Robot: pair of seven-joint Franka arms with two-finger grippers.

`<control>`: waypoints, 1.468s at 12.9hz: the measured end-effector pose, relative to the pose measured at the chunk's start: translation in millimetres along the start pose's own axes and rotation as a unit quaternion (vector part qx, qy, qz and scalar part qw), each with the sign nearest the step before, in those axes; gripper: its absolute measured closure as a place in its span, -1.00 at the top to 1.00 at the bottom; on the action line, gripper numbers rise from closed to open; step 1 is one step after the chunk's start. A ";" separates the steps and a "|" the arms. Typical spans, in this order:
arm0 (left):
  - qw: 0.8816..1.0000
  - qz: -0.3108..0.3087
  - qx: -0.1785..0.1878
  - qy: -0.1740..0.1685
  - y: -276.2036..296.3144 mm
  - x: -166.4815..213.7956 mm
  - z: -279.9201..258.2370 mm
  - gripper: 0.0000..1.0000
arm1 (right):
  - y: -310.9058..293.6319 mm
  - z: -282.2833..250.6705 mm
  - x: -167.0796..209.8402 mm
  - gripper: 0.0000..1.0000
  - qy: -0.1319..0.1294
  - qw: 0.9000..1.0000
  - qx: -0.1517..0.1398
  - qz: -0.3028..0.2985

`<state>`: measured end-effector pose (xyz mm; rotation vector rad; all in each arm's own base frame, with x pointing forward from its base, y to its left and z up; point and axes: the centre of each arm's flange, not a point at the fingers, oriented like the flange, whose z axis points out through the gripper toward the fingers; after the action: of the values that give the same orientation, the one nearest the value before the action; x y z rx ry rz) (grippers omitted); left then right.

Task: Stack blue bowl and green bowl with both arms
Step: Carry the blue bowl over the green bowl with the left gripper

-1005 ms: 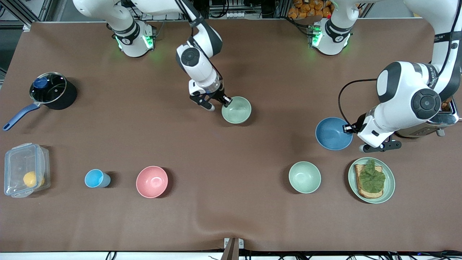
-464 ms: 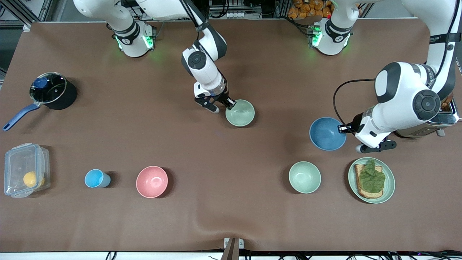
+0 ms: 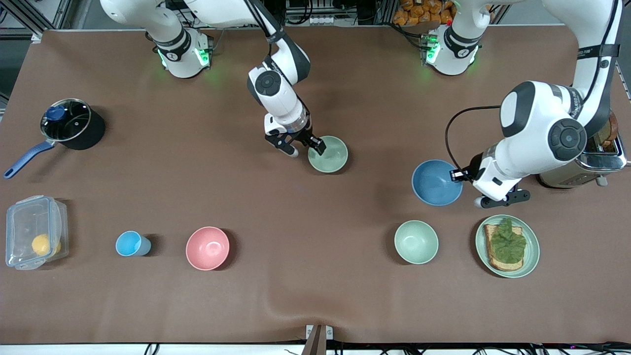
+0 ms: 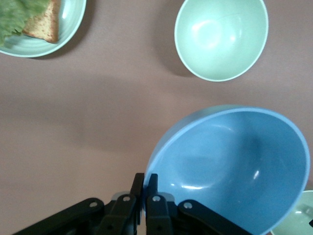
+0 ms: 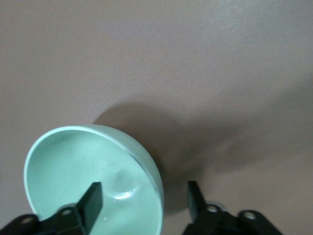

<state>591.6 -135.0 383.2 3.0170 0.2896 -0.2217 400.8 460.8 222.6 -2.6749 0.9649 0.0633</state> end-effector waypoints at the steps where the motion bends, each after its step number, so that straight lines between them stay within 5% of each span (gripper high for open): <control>1: 1.000 -0.004 -0.001 0.000 8.2 -3.1 -0.6 -0.89 | -4.6 -10.4 5.2 0.94 -0.006 1.000 -0.003 0.014; 9: 0.999 -0.042 -0.002 -0.009 61.4 -29.2 8.5 -0.89 | 4.0 -30.5 50.6 1.00 -0.024 0.978 -0.052 0.201; 19: 0.996 -0.088 0.013 -0.020 131.9 -80.1 66.4 -0.89 | 24.7 17.5 82.4 1.00 -0.060 0.940 -0.048 0.332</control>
<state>530.7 -286.1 341.8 3.0091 0.5539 -0.3009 450.0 397.0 187.8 -2.2626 1.8095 0.4182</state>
